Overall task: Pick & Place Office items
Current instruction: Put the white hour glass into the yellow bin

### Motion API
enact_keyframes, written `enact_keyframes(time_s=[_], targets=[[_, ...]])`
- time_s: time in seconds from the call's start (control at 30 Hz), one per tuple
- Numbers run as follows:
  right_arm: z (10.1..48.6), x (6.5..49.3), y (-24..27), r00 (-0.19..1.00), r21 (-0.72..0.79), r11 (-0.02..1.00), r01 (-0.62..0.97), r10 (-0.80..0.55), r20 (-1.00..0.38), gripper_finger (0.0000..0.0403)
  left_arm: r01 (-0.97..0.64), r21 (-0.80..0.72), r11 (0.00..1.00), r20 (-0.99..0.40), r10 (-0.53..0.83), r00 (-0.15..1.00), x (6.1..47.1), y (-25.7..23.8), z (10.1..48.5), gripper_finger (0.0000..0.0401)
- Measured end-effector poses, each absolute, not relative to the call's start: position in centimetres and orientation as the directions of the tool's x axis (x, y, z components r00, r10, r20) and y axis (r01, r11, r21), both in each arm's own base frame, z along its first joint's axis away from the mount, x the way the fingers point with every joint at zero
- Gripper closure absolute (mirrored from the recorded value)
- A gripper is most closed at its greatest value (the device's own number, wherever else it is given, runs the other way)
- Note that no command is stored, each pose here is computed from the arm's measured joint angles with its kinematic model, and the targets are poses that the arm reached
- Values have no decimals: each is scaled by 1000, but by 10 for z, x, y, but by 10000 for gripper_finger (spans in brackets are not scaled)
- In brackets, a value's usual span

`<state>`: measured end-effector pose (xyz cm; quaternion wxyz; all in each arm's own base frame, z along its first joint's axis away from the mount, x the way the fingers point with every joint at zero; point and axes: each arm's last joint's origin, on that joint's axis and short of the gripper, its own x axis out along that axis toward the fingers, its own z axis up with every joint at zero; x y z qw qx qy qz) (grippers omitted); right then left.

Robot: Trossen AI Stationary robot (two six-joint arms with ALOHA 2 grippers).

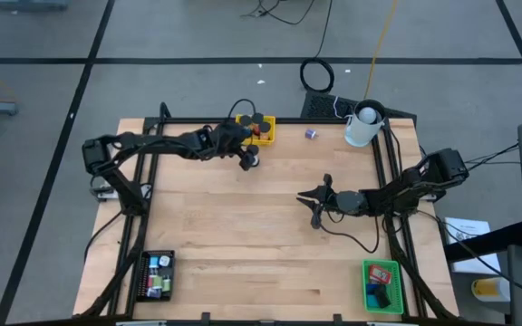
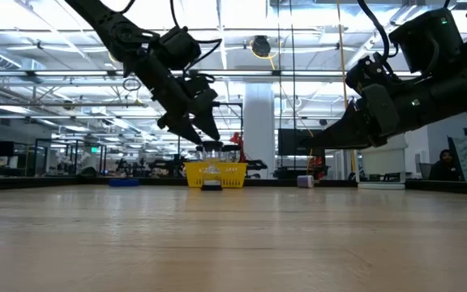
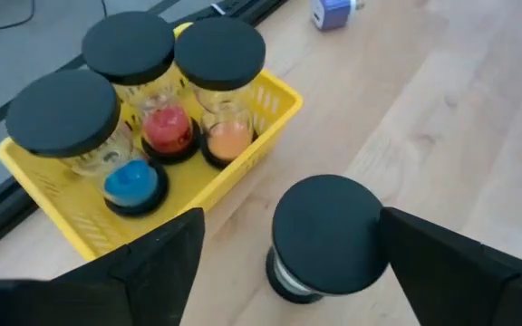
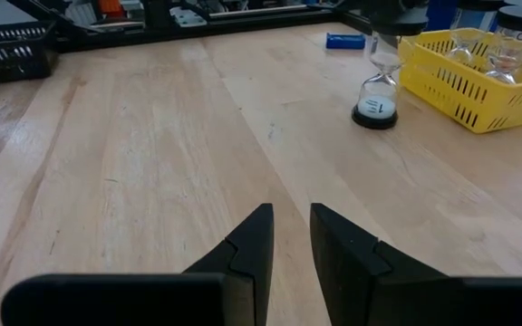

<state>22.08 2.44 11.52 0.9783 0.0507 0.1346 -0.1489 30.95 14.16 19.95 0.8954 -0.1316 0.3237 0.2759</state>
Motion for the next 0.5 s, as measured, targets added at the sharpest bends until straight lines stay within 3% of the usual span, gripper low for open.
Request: enact_keyframes(time_s=[0.2, 0.5], targets=[[116, 221, 24, 921, 61, 950, 305, -277, -274, 332, -547, -103, 831, -639, 366, 677, 318, 146, 188, 90], [115, 221, 24, 920, 59, 952, 302, -274, -280, 332, -540, -96, 836, -633, 368, 681, 319, 147, 188, 74]])
